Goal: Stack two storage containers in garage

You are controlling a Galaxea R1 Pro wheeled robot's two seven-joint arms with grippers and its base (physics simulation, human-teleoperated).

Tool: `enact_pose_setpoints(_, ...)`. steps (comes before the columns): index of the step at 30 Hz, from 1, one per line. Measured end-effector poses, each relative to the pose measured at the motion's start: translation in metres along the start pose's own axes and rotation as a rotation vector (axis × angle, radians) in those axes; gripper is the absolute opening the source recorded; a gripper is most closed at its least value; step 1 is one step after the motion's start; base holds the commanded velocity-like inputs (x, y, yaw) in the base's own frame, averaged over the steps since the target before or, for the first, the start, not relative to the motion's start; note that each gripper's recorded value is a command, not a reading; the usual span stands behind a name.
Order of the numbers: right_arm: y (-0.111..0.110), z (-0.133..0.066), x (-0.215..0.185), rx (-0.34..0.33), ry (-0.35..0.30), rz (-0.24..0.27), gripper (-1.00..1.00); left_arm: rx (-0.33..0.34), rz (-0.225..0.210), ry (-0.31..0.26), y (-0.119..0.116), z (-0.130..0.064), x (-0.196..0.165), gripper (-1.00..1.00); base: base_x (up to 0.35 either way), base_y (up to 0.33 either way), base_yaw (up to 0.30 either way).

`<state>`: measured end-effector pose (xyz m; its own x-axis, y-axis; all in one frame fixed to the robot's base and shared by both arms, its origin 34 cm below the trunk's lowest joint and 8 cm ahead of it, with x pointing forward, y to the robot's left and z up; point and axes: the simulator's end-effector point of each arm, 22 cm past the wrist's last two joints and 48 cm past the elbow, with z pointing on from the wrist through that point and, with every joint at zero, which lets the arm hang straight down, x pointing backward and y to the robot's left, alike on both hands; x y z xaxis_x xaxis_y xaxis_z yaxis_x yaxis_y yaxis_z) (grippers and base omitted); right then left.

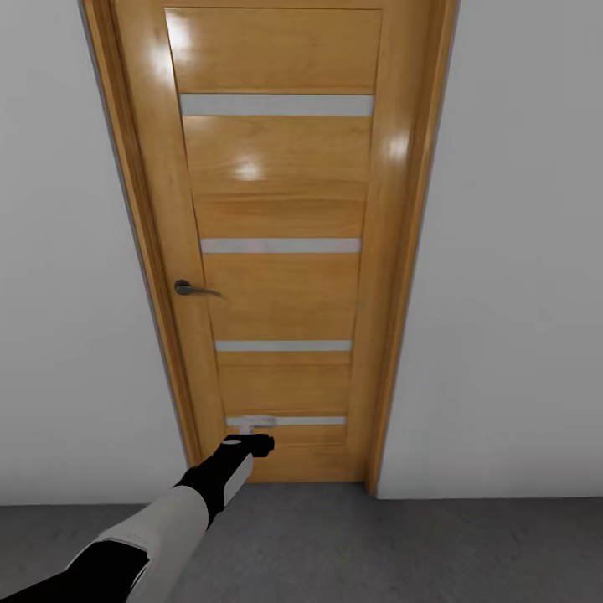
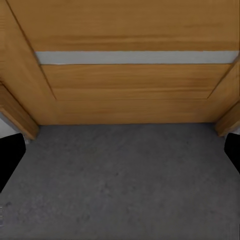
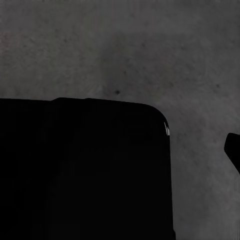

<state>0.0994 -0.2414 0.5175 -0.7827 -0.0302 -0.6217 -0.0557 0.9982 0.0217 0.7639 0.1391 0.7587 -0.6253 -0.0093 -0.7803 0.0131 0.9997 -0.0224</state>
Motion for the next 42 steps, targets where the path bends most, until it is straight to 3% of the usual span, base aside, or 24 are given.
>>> enact_pose_setpoints(11, 0.0001, -0.0001, 0.0001, 0.000, 0.000, 0.000, 1.00, -0.005, -0.003, -0.002, 0.0016, 0.0001, -0.0004, 1.00, 0.000, 0.000, 0.211)
enact_pose_setpoints(26, 0.0003, -0.0001, 0.0001, -0.002, 0.000, 0.000, 1.00, 0.004, -0.002, 0.001, -0.0005, -0.0001, 0.0002, 1.00, 0.150, 0.136, 0.009)
enact_pose_setpoints(42, 0.0001, -0.0001, 0.0001, -0.001, 0.000, 0.000, 1.00, -0.005, 0.000, 0.001, 0.0021, 0.0002, 0.0004, 1.00, 0.010, 0.009, 0.037)
